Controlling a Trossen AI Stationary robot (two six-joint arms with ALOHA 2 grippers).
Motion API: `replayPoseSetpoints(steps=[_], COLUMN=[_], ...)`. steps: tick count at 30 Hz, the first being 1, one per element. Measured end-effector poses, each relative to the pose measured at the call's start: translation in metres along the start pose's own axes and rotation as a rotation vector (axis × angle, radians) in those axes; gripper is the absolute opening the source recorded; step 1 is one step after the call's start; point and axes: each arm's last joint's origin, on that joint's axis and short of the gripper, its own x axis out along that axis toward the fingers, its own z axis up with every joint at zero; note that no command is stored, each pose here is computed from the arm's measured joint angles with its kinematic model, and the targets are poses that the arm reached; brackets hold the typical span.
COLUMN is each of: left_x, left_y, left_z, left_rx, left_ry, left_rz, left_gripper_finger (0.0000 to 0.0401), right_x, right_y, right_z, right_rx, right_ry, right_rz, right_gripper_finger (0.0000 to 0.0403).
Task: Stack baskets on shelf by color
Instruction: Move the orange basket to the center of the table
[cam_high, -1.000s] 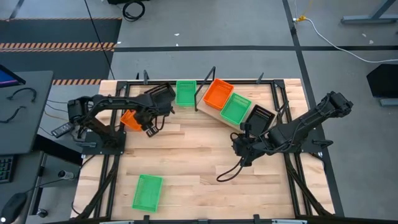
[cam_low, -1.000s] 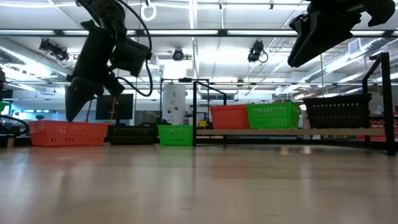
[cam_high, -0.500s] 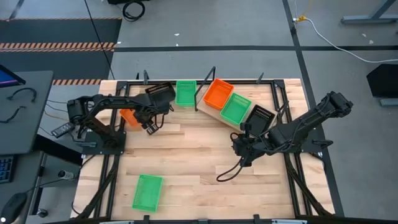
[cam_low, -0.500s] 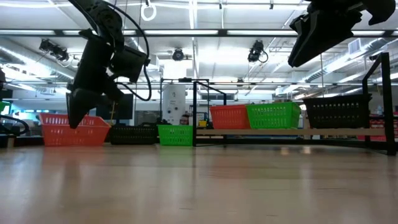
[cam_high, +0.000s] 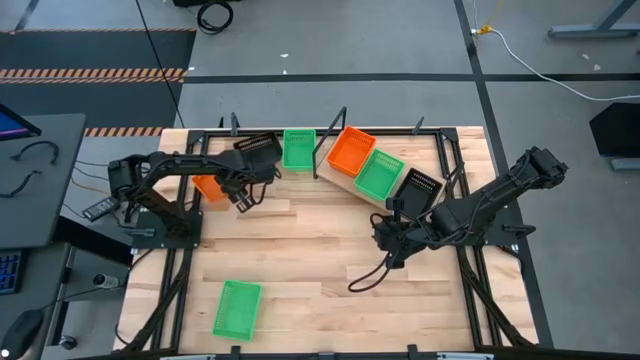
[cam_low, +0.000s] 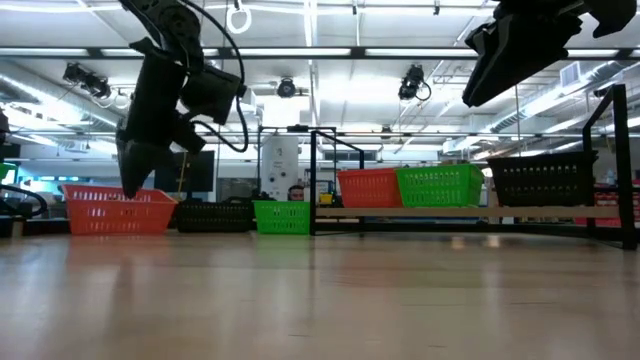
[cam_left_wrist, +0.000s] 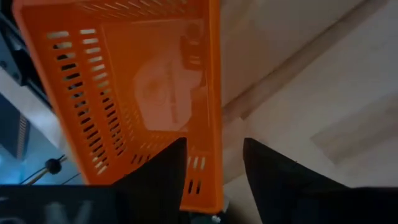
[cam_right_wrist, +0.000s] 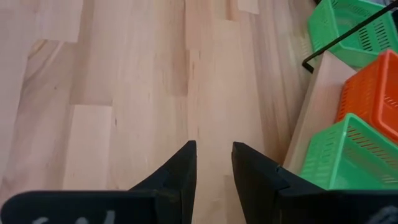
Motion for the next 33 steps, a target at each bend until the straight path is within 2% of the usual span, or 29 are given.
replayPoseSetpoints(steps=[8,13,17,23,24,29,33], left_x=[0.019,0.037,0.042,0.041,0.040,0.034,0.012], left_y=[0.001,-0.005,-0.010,-0.012,-0.013,-0.023,-0.041], left_z=[-0.004,-0.007,-0.009,-0.010,-0.010,-0.012,-0.008], left_rx=[-0.019,-0.021,-0.019,-0.023,-0.019,-0.022,-0.001], left_ry=[0.021,-0.006,-0.007,0.024,0.024,0.022,-0.040], left_rz=[-0.005,-0.049,-0.110,-0.164,-0.174,-0.223,-0.306], left_gripper_finger=[0.0233,0.0235,0.0181,0.0028,0.0015,0.0011,0.0006], right_x=[0.000,0.000,0.000,0.000,0.000,0.000,0.000], right_y=[0.000,0.000,0.001,0.000,0.000,0.000,0.000], right_z=[0.000,0.000,0.001,0.001,0.001,0.001,0.001], right_rx=[0.000,0.002,0.002,0.001,0.001,0.000,0.000], right_ry=[0.005,0.001,-0.003,-0.004,-0.004,-0.003,-0.003], right_rz=[0.017,0.013,0.014,0.011,0.011,0.011,0.011], right_gripper_finger=[0.0107,0.0107,0.0107,0.0107,0.0107,0.0107,0.0107])
